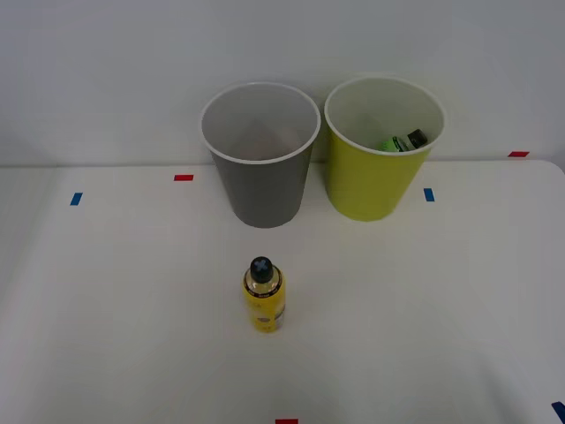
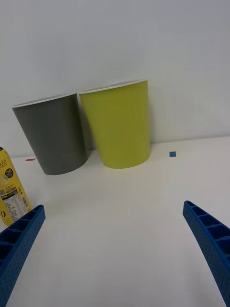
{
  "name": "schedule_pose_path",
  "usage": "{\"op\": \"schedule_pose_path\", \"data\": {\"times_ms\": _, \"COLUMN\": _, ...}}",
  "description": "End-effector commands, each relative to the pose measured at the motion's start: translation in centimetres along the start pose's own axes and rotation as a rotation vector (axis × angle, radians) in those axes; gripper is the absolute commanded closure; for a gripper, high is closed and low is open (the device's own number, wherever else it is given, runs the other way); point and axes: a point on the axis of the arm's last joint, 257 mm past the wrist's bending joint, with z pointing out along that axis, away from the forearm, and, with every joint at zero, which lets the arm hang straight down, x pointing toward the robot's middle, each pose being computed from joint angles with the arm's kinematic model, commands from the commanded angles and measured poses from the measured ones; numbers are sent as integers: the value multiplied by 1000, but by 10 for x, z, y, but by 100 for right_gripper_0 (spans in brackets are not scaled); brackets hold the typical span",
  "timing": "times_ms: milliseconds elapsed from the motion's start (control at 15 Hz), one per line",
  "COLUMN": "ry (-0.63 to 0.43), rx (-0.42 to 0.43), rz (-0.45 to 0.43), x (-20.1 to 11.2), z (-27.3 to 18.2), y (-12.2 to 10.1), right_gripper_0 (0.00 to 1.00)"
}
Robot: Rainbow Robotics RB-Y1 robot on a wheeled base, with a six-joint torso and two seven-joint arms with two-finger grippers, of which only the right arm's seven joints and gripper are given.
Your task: Put cans in the gray bin, plastic bottles in the light green bin
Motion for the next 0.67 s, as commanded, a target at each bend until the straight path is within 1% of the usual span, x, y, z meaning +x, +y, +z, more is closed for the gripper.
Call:
{"op": "schedule_pose_path", "data": {"times_ms": 67, "ry": 0, "rx": 0, "rz": 0, "x": 0, "z": 0, "y": 0, "right_gripper_0": 0}}
{"op": "schedule_pose_path", "data": {"times_ms": 667, "ry": 0, "rx": 0, "rz": 0, "x": 0, "z": 0, "y": 0, "right_gripper_0": 0}}
